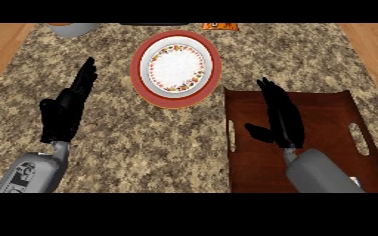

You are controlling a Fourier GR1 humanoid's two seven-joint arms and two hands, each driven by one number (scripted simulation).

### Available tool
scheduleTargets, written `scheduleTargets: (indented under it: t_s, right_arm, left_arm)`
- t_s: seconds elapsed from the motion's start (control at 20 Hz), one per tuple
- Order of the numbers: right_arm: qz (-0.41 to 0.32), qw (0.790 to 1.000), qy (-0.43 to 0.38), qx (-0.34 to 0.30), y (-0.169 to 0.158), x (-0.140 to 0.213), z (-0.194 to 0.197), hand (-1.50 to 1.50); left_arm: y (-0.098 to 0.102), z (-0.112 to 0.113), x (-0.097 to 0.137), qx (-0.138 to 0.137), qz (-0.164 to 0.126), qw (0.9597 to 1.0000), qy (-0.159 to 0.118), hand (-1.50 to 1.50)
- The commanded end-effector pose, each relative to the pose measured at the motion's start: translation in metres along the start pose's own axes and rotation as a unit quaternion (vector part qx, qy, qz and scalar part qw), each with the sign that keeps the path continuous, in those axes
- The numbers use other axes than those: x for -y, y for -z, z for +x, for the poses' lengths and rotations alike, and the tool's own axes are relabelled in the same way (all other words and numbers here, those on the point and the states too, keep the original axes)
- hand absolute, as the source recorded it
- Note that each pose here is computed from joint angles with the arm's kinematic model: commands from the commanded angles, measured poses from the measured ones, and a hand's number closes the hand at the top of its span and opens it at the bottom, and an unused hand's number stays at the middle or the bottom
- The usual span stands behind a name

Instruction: Pick the sweet potato from the tray and place it in the plate

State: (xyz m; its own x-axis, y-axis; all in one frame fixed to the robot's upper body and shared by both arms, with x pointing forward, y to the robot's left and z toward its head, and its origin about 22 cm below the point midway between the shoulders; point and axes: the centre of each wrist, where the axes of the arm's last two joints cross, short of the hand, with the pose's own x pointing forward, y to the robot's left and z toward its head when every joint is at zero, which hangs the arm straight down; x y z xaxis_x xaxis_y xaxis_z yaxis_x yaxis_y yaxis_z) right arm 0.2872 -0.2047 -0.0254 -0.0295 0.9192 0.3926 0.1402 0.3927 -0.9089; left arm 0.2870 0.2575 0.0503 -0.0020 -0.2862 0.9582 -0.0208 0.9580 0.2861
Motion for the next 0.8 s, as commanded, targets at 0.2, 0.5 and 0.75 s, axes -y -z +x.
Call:
scheduleTargets:
  t_s: [0.2, 0.5, 0.75]
  right_arm:
    - [-0.068, 0.989, -0.126, 0.029, -0.006, 0.022, 0.056, -1.50]
    - [0.048, 0.960, -0.252, -0.107, 0.002, 0.038, 0.089, -1.50]
    - [0.091, 0.942, -0.274, -0.169, -0.002, 0.058, 0.118, -1.50]
  left_arm:
    - [0.005, -0.013, 0.006, -0.012, -0.007, 0.9999, -0.005, 0.00]
    - [0.011, -0.015, -0.006, -0.011, 0.004, 0.9999, -0.010, 0.00]
    - [0.010, -0.008, -0.014, -0.003, -0.008, 1.0000, 0.001, 0.00]
